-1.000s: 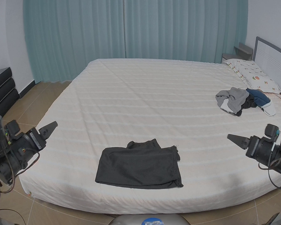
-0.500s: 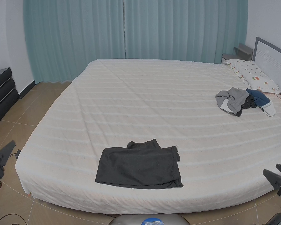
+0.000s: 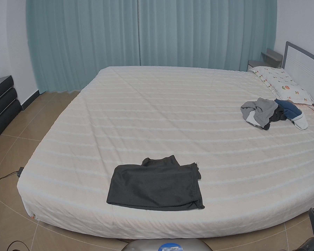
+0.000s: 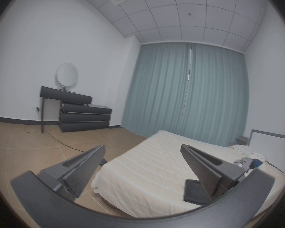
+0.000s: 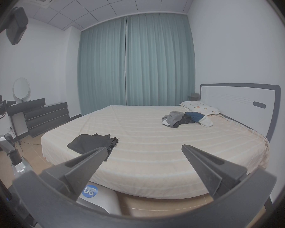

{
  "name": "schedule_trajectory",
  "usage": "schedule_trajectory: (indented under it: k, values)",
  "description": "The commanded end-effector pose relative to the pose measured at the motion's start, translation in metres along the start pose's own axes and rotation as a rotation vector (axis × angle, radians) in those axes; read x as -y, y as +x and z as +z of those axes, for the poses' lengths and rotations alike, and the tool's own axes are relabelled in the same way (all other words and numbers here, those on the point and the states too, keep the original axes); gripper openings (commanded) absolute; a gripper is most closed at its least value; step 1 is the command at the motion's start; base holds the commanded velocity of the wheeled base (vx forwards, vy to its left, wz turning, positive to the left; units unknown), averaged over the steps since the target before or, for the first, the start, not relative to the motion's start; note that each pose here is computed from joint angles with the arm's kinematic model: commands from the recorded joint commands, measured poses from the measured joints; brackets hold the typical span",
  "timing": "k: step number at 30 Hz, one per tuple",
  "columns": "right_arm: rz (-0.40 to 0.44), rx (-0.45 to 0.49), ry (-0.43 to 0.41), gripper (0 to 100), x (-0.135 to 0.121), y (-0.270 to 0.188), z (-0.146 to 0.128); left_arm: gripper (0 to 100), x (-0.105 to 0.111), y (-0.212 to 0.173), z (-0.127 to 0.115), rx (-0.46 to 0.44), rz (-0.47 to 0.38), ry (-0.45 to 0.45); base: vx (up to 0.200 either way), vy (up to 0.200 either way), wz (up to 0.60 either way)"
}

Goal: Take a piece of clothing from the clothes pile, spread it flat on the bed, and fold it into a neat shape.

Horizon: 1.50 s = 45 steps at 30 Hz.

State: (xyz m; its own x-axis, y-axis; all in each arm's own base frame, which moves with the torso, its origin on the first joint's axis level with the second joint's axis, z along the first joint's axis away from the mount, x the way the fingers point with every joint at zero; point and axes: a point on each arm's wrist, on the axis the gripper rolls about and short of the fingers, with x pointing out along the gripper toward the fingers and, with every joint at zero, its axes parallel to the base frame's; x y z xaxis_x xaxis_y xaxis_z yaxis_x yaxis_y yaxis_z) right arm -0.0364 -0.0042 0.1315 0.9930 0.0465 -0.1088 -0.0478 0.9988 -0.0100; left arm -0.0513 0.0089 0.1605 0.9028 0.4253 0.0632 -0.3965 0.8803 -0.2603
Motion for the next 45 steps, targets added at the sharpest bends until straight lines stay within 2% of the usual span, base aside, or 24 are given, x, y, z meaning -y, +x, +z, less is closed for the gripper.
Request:
schedule_trajectory:
  k: [1,6,9,16,18,26,27,30,36,38,41,45]
  values:
    - [-0.029,0.026,0.000,100,0.000,0.002,-0.008,100,-0.006,-0.006,-0.013,0.037,0.052,0.005,0.000,0.000,0.00]
    - [-0.070,0.089,-0.014,100,0.001,0.015,-0.020,100,-0.011,-0.003,-0.031,0.016,0.059,0.058,0.000,0.000,0.00]
    - [-0.089,0.182,-0.082,100,0.000,0.025,-0.033,100,-0.011,0.000,-0.036,0.030,0.094,0.059,0.000,0.000,0.00]
    - [-0.095,0.126,-0.100,100,0.000,0.026,-0.039,100,-0.012,0.005,-0.047,-0.003,0.102,0.093,0.000,0.000,0.00]
    - [-0.138,0.076,-0.103,100,0.001,0.027,-0.044,100,-0.011,0.006,-0.050,0.005,0.098,0.087,0.000,0.000,0.00]
    - [-0.205,0.071,-0.106,100,0.003,0.026,-0.044,100,-0.010,0.015,-0.063,0.056,0.075,0.114,0.000,0.000,0.00]
    - [-0.278,0.069,-0.119,100,0.002,0.023,-0.044,100,-0.009,0.018,-0.070,0.085,0.015,0.133,0.000,0.000,0.00]
    - [-0.302,0.059,-0.123,100,0.002,0.022,-0.045,100,-0.007,0.018,-0.069,0.094,-0.042,0.147,0.000,0.000,0.00]
    - [-0.296,0.099,-0.119,100,0.002,0.019,-0.046,100,-0.006,0.018,-0.071,0.071,-0.111,0.205,0.000,0.000,0.00]
    - [-0.273,0.135,-0.121,100,0.001,0.017,-0.047,100,-0.005,0.018,-0.074,0.044,-0.171,0.218,0.000,0.000,0.00]
    - [-0.254,0.141,-0.112,100,0.000,0.018,-0.047,100,-0.005,0.018,-0.083,-0.055,-0.254,0.239,0.000,0.000,0.00]
    - [-0.252,0.141,-0.107,100,0.000,0.018,-0.047,100,-0.003,0.017,-0.082,-0.050,-0.341,0.233,0.000,0.000,0.00]
